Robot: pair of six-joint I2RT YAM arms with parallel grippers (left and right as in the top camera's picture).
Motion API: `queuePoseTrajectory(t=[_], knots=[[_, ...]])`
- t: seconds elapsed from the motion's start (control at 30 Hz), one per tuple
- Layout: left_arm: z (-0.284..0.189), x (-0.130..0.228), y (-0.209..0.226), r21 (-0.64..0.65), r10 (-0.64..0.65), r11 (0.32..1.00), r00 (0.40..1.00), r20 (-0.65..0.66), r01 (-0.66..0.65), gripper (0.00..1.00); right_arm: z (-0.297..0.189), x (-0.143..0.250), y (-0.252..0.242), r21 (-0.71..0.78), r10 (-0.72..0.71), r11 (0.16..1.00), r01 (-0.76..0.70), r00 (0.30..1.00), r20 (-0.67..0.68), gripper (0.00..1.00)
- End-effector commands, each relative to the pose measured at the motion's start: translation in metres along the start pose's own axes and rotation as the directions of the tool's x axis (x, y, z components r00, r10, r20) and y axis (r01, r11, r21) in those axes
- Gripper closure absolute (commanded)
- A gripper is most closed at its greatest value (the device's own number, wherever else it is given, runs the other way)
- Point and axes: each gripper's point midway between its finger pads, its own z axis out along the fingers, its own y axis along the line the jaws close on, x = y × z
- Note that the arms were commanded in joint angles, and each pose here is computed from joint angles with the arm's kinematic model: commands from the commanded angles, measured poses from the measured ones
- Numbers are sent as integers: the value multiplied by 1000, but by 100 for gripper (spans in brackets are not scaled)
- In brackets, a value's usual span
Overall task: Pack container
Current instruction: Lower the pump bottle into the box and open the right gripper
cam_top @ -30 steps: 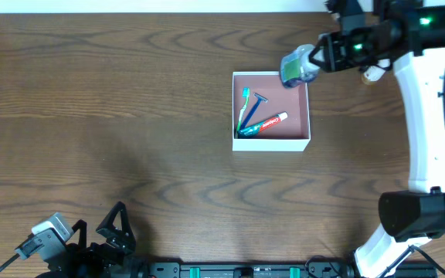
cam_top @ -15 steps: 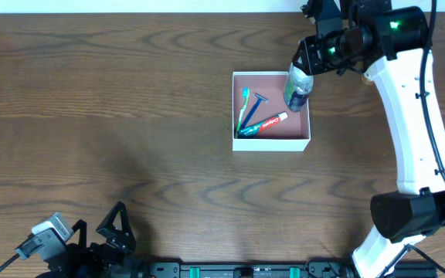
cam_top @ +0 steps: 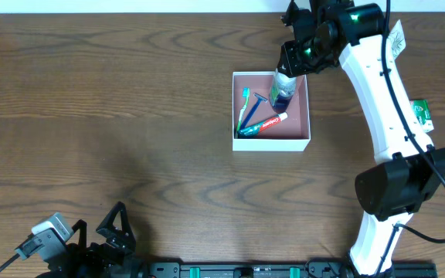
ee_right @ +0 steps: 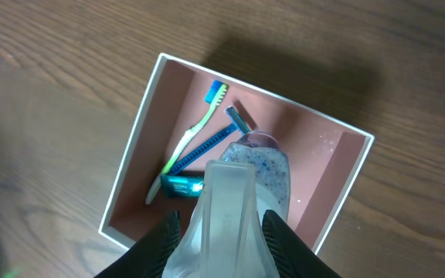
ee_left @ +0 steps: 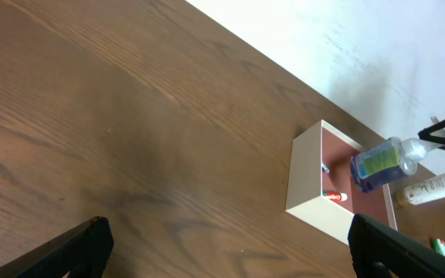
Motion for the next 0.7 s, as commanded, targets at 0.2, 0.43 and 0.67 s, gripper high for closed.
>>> queuePoseTrajectory(t=[0.2,0.43,0.67], knots=[[-1,-1,0,-1,-7,1000,1000,6,7,2,-3,-10,-5,43,2,999,-3,999,34,67],[-1,-1,0,-1,-7,1000,1000,6,7,2,7,-9,-16,92,8,996,-9,1000,16,69],[-1,-1,0,-1,-7,1000,1000,6,7,2,20,-5,-24,113,17,993,-15,1000,-12,68]])
